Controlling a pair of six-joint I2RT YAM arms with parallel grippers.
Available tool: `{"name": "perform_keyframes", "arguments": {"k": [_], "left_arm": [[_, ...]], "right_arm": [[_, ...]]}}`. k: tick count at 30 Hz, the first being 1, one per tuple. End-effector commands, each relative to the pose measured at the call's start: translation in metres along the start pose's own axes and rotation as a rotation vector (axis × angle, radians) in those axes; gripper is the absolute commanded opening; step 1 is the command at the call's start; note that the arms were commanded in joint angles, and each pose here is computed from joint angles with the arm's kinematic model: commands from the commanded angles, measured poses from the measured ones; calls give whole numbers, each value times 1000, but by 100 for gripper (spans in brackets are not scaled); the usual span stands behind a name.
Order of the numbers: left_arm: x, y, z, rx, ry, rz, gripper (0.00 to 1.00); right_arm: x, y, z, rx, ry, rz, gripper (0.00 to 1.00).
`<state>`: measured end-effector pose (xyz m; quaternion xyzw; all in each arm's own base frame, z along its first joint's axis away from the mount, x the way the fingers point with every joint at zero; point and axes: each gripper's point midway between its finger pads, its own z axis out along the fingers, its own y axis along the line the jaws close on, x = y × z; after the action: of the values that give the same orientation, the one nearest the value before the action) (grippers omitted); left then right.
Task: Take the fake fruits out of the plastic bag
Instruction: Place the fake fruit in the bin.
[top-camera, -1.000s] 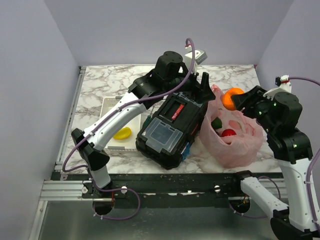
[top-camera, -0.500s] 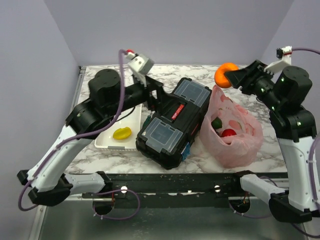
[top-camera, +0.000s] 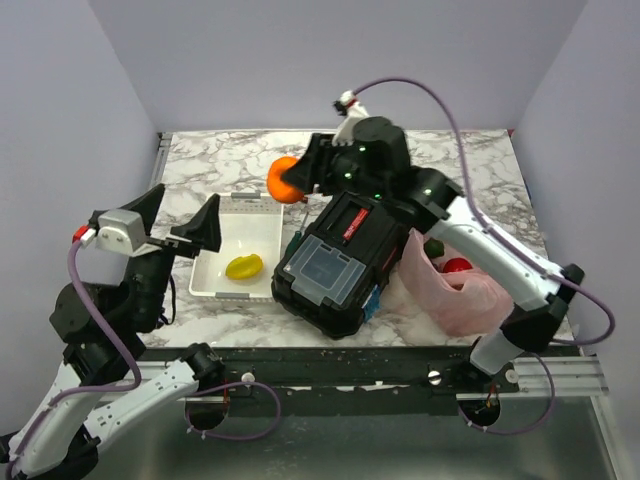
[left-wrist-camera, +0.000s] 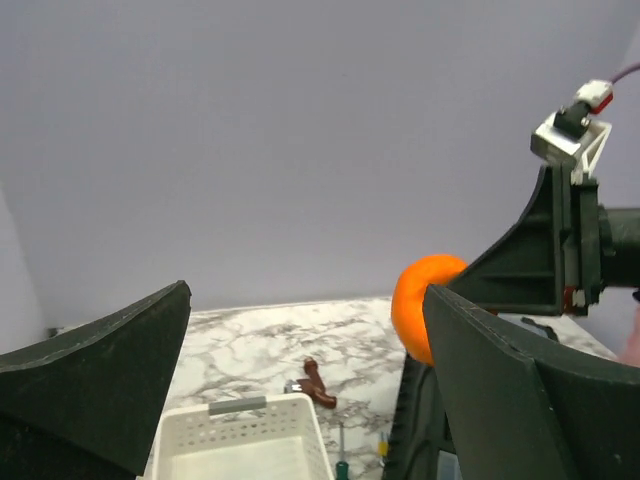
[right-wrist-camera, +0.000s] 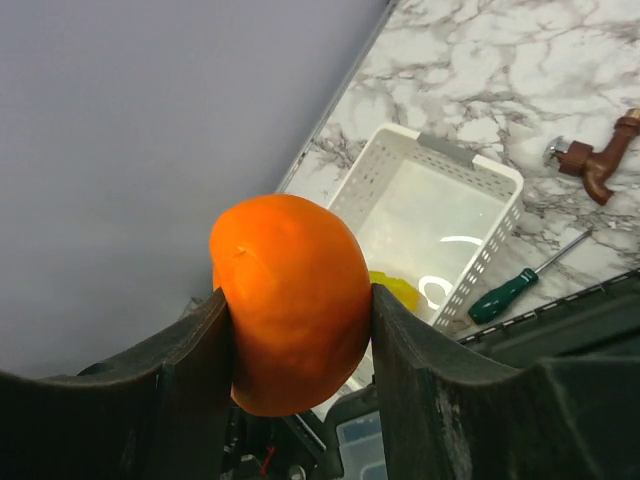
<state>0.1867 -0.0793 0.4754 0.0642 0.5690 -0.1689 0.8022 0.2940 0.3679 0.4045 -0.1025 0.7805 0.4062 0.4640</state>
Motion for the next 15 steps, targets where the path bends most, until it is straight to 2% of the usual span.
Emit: {"name": "perform_keyframes", "arguments": {"k": [1, 4, 12, 15], "left_arm": [[-17, 42, -15, -196, -145, 18, 99], [-20, 43, -21, -186, -168, 0, 99], [-9, 45, -18, -207, -177, 21, 99], [-5, 43, -14, -207, -161, 27, 99]], "right_arm": [[21, 8, 46, 96, -28, -106, 21], [50, 7, 78, 167, 0, -213, 21], [125, -16, 146, 241, 160, -296, 23], [148, -29, 163, 283, 188, -335, 27]]}}
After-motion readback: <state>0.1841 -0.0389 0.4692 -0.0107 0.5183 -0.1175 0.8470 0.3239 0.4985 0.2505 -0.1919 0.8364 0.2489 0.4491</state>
